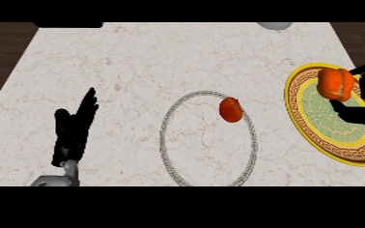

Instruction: Pick the squash from the placemat and place it in the plate

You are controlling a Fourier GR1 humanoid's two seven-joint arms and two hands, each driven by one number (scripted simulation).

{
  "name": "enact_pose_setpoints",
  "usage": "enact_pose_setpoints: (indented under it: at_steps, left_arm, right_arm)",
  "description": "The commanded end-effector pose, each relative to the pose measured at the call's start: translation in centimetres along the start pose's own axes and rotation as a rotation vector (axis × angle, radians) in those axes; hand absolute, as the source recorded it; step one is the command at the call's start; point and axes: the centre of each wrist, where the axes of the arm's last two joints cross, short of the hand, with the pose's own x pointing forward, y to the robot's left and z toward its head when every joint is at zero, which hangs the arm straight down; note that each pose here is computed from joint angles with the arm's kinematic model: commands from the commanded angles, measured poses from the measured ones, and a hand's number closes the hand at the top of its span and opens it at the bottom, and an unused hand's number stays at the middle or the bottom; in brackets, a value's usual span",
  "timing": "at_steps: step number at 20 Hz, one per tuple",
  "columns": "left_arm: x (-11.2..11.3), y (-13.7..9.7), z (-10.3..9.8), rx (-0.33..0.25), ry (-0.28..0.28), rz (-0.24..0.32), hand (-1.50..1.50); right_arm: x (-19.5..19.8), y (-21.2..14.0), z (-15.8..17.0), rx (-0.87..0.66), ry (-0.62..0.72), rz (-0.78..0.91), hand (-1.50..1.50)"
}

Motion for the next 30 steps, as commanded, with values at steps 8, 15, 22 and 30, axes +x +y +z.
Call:
enact_pose_setpoints:
  at_steps: [8,15,22,30]
  left_arm:
    - [-0.1,-2.8,0.6,0.003,-0.011,0.018,0.00]
    - [0.5,1.7,-0.8,-0.013,0.012,-0.012,0.00]
    - [0.5,-1.1,-0.6,0.004,-0.006,-0.016,0.00]
    - [-1.2,0.1,-0.1,0.019,0.013,0.013,0.00]
  right_arm:
    - [-6.6,3.1,-3.4,0.165,0.115,0.077,1.50]
    - [-9.7,2.7,-4.4,0.465,0.185,0.062,1.50]
    - [-11.6,5.0,-3.7,0.531,0.064,-0.011,-1.50]
    - [-13.0,1.6,-4.6,0.230,-0.071,-0.630,-1.50]
